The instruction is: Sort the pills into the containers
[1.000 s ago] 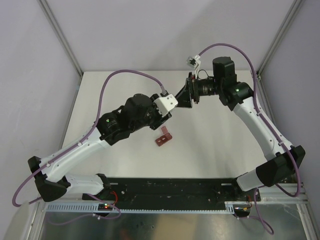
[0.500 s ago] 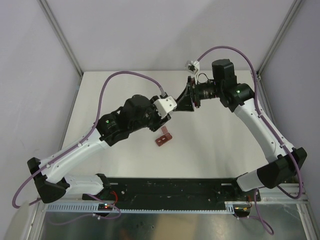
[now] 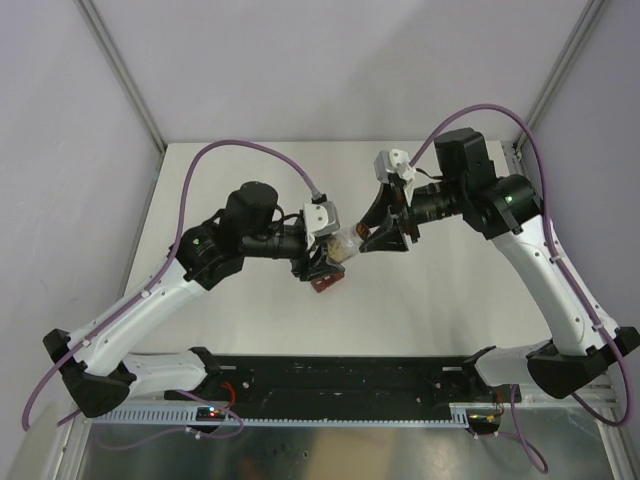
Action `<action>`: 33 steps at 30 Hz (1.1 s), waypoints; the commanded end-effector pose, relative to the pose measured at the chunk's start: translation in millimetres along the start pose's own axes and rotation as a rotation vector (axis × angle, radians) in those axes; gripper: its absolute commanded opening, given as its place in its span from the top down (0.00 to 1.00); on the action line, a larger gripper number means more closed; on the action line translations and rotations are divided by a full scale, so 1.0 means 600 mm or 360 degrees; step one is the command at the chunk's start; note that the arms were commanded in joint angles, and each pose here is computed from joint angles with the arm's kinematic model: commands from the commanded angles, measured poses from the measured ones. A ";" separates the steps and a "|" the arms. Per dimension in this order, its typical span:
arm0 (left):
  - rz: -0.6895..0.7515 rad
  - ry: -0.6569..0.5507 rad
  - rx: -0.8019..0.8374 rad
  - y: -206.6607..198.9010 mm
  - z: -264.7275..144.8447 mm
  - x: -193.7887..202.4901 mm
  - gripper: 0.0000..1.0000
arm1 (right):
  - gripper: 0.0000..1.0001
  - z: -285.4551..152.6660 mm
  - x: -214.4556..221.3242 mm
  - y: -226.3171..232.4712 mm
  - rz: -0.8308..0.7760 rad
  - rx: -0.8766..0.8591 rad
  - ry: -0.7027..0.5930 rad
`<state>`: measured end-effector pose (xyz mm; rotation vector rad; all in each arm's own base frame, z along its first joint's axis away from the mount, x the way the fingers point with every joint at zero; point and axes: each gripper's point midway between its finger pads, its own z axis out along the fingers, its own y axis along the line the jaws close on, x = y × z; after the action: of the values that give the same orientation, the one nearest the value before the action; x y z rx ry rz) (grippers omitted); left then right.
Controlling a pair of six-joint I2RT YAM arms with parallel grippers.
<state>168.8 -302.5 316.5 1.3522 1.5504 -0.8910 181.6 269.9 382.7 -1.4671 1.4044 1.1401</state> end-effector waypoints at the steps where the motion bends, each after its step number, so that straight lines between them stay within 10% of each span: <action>1: -0.0042 -0.0007 0.0331 -0.073 -0.019 -0.003 1.00 | 0.69 -0.021 -0.023 -0.015 -0.0299 0.0142 0.0038; 18: -0.0004 0.0089 -0.0004 -0.001 -0.006 0.002 1.00 | 0.06 -0.014 -0.019 -0.009 -0.0146 0.0162 0.0016; 33: 0.0068 0.0191 -0.0490 0.083 -0.013 0.005 1.00 | 0.03 -0.012 -0.045 -0.087 0.0421 0.0257 -0.0229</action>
<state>195.7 -287.9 292.2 1.3092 1.7321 -0.6603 214.1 267.6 402.1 -1.2250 1.5270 1.1367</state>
